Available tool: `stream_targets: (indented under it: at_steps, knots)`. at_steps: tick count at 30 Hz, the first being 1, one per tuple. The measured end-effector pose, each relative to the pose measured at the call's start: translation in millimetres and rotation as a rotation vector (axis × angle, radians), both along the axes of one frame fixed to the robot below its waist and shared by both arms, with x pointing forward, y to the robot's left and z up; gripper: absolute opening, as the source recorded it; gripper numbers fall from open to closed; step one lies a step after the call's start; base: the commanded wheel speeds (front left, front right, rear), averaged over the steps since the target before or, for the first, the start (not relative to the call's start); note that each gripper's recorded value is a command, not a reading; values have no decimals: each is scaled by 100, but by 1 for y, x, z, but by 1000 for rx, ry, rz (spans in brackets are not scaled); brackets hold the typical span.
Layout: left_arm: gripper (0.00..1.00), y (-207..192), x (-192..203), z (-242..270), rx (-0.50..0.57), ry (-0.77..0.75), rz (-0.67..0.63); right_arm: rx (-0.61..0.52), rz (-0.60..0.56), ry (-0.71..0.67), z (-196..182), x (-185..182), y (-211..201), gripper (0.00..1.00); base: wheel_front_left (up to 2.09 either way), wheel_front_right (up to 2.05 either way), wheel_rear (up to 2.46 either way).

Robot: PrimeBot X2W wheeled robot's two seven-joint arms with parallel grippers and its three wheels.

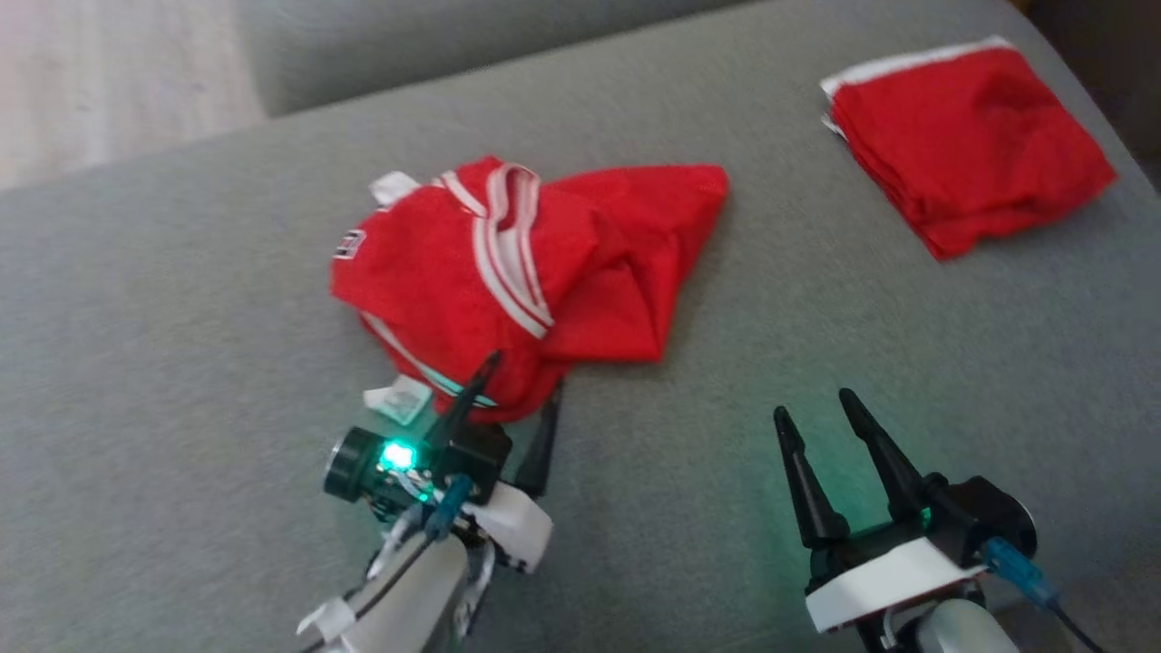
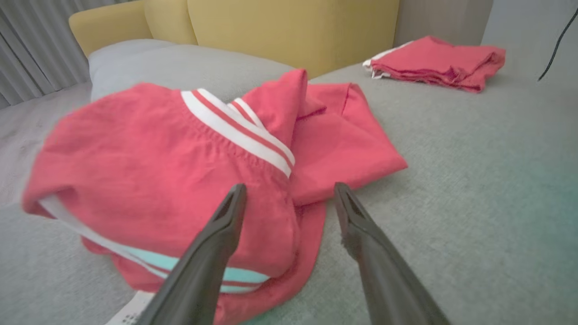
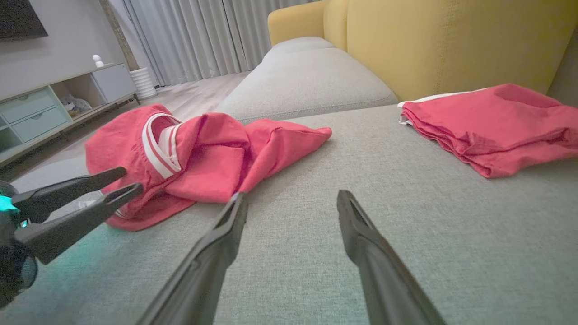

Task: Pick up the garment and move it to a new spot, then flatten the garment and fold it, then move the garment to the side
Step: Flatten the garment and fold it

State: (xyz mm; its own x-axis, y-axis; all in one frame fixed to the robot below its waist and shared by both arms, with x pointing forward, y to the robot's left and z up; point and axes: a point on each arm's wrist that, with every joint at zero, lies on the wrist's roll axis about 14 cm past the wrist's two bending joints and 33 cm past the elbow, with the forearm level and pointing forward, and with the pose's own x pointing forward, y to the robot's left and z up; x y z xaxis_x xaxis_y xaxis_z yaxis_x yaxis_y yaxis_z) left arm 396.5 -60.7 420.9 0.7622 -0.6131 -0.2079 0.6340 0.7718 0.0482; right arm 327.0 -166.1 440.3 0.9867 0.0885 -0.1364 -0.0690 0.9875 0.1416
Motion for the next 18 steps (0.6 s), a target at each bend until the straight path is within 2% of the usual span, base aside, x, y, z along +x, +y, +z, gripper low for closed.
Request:
stream_targets:
  at_steps: [5,6,7,8,15,18]
  knots:
    - [100,0,14,-36,95,62,17,-6,-45,31,-7,-1,-13,100,0,0,0]
    - [85,0,16,-40,105,67,19,-9,-53,35,-8,-1,-16,100,0,0,0]
    - [36,-1,18,-42,110,67,23,-11,-60,38,-9,0,-18,100,0,0,0]
    - [0,-2,20,-42,112,64,27,-13,-65,40,-9,0,-20,100,0,0,0]
    - [0,0,27,-31,102,38,54,-11,-61,26,-6,2,-19,100,0,0,0]
    - [0,-14,28,-1,-17,21,25,-8,-53,12,-2,2,-16,100,0,0,0]
